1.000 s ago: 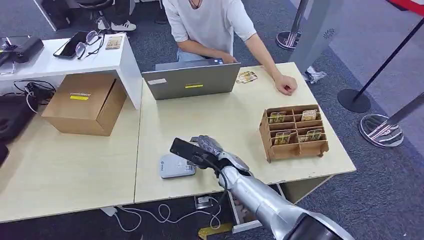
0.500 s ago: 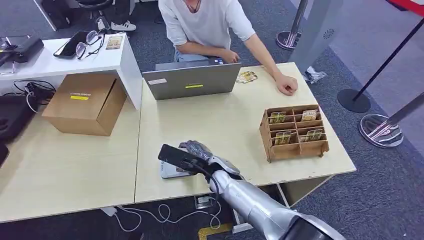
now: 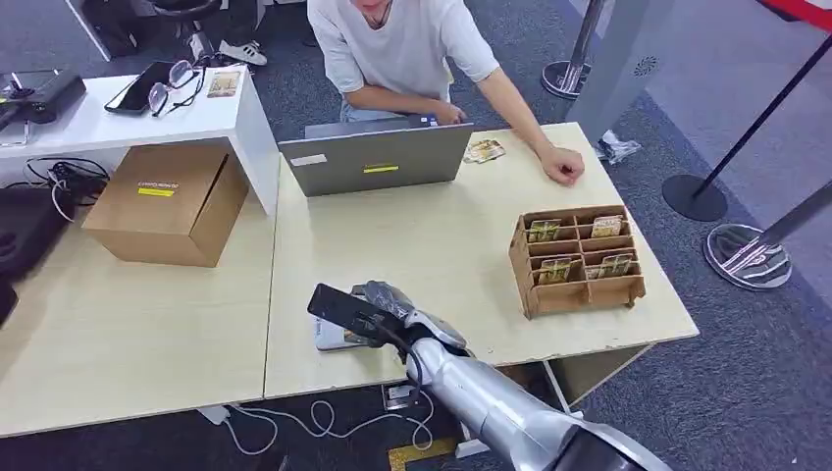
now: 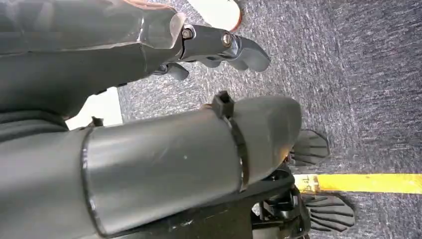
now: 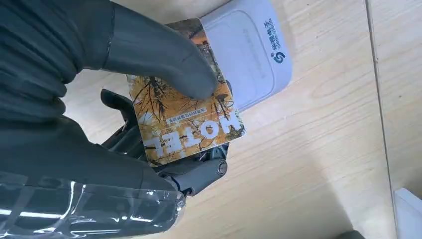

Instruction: Pass the card to the sensor for recognition and then transmit it.

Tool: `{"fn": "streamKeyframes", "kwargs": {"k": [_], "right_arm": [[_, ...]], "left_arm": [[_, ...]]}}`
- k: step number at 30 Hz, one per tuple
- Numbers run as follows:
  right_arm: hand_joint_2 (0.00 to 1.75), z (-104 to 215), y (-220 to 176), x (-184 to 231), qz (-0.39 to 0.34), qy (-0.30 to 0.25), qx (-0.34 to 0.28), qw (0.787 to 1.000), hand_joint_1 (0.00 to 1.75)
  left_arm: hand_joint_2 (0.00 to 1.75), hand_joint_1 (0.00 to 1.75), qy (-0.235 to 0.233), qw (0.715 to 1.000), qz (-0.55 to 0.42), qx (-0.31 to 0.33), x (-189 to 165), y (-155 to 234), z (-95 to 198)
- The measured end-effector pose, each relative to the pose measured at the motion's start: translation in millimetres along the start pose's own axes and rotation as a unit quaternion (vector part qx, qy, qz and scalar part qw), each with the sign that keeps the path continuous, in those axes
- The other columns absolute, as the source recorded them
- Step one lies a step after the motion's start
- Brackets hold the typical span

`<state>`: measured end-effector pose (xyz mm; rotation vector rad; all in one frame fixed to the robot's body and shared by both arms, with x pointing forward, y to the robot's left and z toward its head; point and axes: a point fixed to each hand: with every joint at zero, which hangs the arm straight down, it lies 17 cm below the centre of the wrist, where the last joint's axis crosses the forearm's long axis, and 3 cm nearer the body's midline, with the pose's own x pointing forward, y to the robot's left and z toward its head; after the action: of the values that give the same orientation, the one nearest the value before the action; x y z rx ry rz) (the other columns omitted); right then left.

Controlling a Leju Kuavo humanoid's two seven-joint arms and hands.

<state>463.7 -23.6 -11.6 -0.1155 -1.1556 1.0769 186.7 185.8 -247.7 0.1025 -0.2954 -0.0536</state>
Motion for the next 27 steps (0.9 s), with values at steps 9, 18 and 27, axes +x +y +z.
{"fn": "streamKeyframes", "kwargs": {"k": [9, 18, 27], "right_arm": [[1.75, 0, -1, -13, -0.004, 0.025, -0.009, 1.0, 1.75], [1.75, 0, 3, -20, -0.003, 0.042, -0.006, 0.999, 1.75], [1.75, 1, 6, -25, 0.0, 0.057, -0.003, 0.998, 1.75]], "left_arm": [[0.0, 0.0, -0.007, 1.0, -0.018, -0.007, 6, -6, 1], [0.0, 0.0, -0.011, 1.0, -0.026, -0.009, 7, -7, 2], [0.0, 0.0, -0.012, 1.0, -0.026, -0.009, 8, -7, 2]]}}
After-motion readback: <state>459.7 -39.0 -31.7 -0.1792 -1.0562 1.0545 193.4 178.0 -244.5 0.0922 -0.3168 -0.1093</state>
